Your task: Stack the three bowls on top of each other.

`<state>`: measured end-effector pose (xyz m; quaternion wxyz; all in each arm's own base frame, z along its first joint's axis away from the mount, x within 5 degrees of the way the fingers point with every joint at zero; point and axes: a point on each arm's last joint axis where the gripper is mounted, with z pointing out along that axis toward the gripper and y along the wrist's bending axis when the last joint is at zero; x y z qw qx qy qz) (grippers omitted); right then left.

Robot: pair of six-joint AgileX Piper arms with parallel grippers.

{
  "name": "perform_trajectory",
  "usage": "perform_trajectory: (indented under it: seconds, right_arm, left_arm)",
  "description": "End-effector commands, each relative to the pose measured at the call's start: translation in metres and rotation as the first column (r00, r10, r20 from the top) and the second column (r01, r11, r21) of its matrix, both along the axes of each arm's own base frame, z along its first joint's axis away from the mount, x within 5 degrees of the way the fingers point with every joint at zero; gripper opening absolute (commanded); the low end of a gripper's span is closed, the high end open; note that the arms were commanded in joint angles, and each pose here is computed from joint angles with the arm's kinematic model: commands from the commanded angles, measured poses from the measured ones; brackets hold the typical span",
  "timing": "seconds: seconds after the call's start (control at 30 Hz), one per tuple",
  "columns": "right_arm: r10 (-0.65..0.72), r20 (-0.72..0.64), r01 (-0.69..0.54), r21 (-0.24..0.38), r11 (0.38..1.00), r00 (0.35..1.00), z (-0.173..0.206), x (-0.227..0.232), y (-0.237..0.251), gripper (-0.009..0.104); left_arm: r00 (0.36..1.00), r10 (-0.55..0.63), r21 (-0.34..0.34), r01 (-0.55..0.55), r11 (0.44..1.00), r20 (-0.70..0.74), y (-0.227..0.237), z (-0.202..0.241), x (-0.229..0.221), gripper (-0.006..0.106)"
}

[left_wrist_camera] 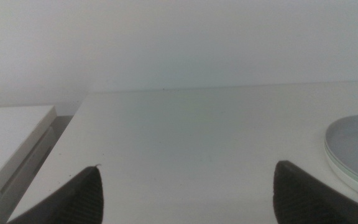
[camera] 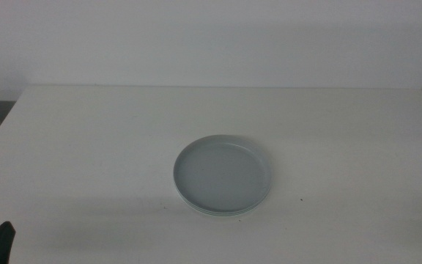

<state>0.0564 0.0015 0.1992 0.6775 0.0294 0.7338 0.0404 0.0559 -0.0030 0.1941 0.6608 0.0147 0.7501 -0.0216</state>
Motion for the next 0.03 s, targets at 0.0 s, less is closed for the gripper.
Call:
perform_trajectory:
  seconds: [0.0]
  right_arm:
    - [-0.01, 0.013, 0.01, -0.011, 1.0, 1.0, 0.0001, -0.0002, -0.0007, 0.093]
  left_arm:
    - [1.0, 0.002, -0.002, -0.002, 1.0, 0.016, 0.0001, 0.0012, 0.0, 0.094]
